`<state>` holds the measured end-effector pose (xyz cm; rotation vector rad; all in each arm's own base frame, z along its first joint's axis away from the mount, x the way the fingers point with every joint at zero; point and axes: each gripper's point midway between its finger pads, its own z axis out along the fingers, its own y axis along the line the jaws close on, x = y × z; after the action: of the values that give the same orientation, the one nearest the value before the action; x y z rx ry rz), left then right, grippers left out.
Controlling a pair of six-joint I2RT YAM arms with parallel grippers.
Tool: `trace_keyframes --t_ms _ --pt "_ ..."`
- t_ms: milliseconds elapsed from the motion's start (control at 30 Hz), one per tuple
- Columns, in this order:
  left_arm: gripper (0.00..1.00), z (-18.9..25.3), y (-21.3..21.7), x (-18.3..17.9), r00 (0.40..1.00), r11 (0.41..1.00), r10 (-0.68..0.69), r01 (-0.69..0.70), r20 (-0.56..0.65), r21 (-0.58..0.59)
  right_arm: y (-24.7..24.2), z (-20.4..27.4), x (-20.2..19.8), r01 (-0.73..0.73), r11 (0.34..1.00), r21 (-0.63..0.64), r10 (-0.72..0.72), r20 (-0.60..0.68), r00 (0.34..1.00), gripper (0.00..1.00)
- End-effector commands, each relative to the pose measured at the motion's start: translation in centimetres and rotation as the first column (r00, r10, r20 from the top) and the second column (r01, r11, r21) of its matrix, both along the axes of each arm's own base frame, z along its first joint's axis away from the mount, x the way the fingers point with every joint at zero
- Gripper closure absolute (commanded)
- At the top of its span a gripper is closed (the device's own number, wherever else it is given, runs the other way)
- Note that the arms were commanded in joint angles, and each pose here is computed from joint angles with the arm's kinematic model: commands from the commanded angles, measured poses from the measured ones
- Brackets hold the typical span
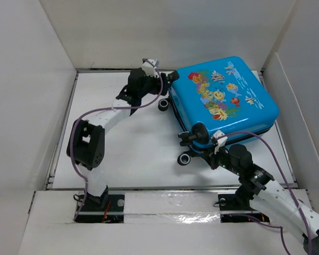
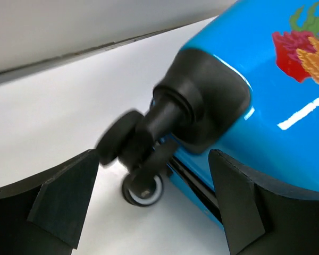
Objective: Pack the luggage
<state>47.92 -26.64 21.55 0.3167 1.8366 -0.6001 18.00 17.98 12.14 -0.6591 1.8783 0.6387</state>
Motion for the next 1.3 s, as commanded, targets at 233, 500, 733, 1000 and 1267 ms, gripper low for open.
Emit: trace_keyframes --t_ms 233,500,733,1000,1267 --pt "0.17 -0.4 1.7 4.2 0.997 0.902 -0.075 0.065 0.008 0.427 3.6 7.3 0.0 -0.186 0.968 0.171 0.147 0.219 0.965 1.0" --pt "0.17 -2.2 0.1 6.0 0.99 0.845 -0.137 0.128 -0.02 0.52 3.7 6.8 0.0 -0.186 0.968 0.166 0.151 0.204 0.967 1.0" --pt "0.2 0.1 -0.9 7.9 0.988 0.848 -0.119 0.048 0.101 0.528 3.7 6.0 0.0 -0.178 0.97 0.162 0.149 0.179 0.972 1.0" --pt "0.65 -0.6 -3.1 8.0 0.978 0.794 -0.137 0.013 0.158 0.608 3.7 5.4 0.0 -0.172 0.972 0.16 0.147 0.155 0.977 1.0" --pt "1.0 -0.6 -0.6 7.5 0.97 0.794 0.022 -0.163 0.24 0.586 2.7 5.5 0.7 -0.1 0.983 0.151 0.077 0.156 0.985 1.0"
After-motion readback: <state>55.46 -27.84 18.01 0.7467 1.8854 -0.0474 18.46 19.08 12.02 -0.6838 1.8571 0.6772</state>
